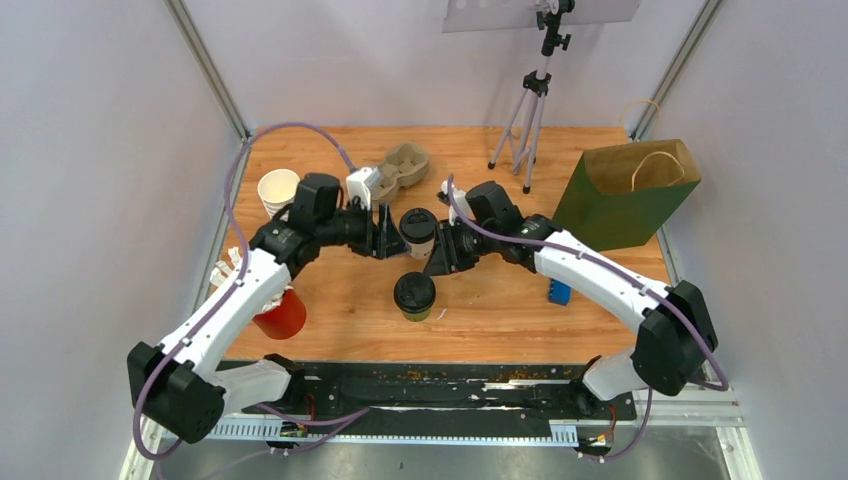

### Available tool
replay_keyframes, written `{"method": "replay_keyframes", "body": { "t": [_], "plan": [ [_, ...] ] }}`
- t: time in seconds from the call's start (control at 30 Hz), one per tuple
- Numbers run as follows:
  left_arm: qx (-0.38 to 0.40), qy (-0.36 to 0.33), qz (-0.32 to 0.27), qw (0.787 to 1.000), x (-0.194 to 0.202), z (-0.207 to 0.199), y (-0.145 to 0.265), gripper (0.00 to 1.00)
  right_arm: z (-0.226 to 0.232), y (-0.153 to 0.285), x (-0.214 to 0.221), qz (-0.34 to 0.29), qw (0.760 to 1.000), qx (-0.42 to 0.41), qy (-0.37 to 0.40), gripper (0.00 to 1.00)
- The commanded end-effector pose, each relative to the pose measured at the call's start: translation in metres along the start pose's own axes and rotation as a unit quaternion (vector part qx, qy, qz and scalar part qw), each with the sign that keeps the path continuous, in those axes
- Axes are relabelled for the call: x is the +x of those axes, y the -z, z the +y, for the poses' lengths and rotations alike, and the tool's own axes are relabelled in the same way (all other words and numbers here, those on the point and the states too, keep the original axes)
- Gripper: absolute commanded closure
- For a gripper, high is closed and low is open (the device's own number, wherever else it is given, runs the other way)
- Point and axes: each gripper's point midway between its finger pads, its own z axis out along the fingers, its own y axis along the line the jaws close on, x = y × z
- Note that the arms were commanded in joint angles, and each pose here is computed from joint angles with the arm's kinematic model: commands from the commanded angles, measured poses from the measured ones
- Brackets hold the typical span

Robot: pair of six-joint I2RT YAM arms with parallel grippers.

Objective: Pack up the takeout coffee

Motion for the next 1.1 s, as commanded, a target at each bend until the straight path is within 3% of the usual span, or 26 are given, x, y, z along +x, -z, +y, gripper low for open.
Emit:
{"method": "replay_keyframes", "body": {
  "t": [0.0, 0.13, 0.2, 0.27, 0.43, 0.8, 1.07],
  "plan": [
    [-0.063, -0.051, -0.059, 0.995, -0.050, -0.009, 0.035, 0.27, 0.027, 0.034, -0.031, -0.056, 0.998, 0.000, 0.032, 0.67],
    [-0.110, -0.074, -0.120, 0.984, -0.079, -0.020, 0.075, 0.19, 0.026, 0.037, -0.029, -0.055, 0.995, 0.047, 0.070, 0.37],
    [-0.125, -0.086, -0.152, 0.977, -0.090, -0.028, 0.098, 0.01, 0.023, 0.035, -0.027, -0.044, 0.992, 0.077, 0.091, 0.15],
    [-0.134, -0.097, -0.180, 0.970, -0.097, -0.038, 0.120, 0.00, 0.023, 0.032, -0.027, -0.038, 0.988, 0.099, 0.112, 0.01],
    [-0.161, -0.113, -0.230, 0.953, -0.097, -0.047, 0.163, 0.00, 0.032, 0.009, -0.021, -0.010, 0.977, 0.126, 0.171, 0.00],
    [-0.219, -0.117, -0.324, 0.913, -0.080, -0.039, 0.221, 0.00, 0.024, -0.030, -0.008, 0.039, 0.952, 0.210, 0.219, 0.00],
    [-0.231, -0.127, -0.340, 0.903, -0.074, -0.036, 0.232, 0.00, 0.017, -0.045, 0.004, 0.066, 0.950, 0.215, 0.219, 0.03]
  ]
}}
